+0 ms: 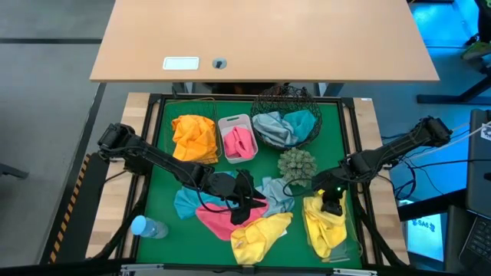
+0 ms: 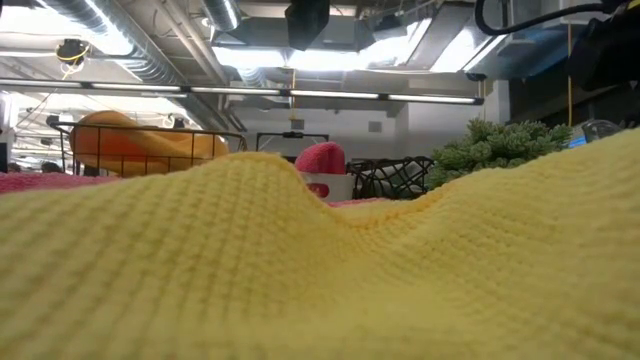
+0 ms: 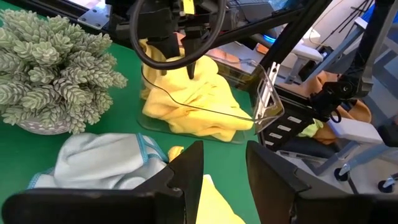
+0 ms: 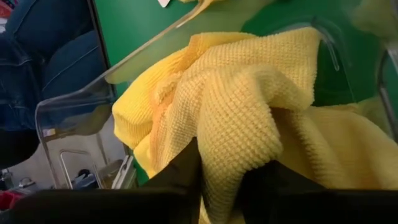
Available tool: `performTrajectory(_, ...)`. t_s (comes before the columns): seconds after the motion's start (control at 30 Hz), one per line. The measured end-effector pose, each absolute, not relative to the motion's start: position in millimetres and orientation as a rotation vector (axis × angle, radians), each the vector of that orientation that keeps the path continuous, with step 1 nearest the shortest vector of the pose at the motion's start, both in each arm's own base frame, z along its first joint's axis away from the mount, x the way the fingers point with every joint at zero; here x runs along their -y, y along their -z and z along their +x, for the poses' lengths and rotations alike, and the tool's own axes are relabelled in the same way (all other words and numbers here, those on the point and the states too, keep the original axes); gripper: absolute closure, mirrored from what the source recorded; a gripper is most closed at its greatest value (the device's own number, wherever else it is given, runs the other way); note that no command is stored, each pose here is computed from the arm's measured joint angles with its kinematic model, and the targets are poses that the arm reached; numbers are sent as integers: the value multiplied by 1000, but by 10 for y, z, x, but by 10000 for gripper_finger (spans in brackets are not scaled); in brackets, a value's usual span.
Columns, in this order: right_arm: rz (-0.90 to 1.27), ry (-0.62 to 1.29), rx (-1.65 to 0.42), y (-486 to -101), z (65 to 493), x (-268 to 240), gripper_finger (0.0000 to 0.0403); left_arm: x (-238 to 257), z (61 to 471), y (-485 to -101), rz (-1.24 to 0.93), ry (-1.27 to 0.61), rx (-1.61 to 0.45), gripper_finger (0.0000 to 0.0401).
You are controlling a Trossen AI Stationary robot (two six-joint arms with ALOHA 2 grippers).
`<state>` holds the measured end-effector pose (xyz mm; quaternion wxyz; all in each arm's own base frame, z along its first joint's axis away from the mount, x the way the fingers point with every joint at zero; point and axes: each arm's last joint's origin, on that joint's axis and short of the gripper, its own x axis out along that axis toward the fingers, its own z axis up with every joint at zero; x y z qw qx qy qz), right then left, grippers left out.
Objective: Sort microfiber towel by color & place in baskets
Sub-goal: Put the yellow microfiber towel into the transparent bin
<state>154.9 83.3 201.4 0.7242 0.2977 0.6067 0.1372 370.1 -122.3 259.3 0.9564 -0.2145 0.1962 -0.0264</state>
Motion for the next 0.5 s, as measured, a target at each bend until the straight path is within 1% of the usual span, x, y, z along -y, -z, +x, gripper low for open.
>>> performTrajectory(0.07, 660, -299, -1340, -2014, 1549, -833, 322, 1223, 3701, -2593, -435, 54, -398, 286)
performTrajectory(0.13, 661, -300, -1340, -2014, 1548, -833, 313, 1223, 3701, -2593, -435, 54, -398, 286)
performTrajectory(0.4, 667, -309, -1346, -2016, 1546, -835, 233, 1223, 3701, -2593, -435, 54, -398, 287)
performTrajectory(0.5, 682, -339, -1362, -2020, 1540, -843, 214, 1223, 3701, -2593, -435, 54, -398, 286)
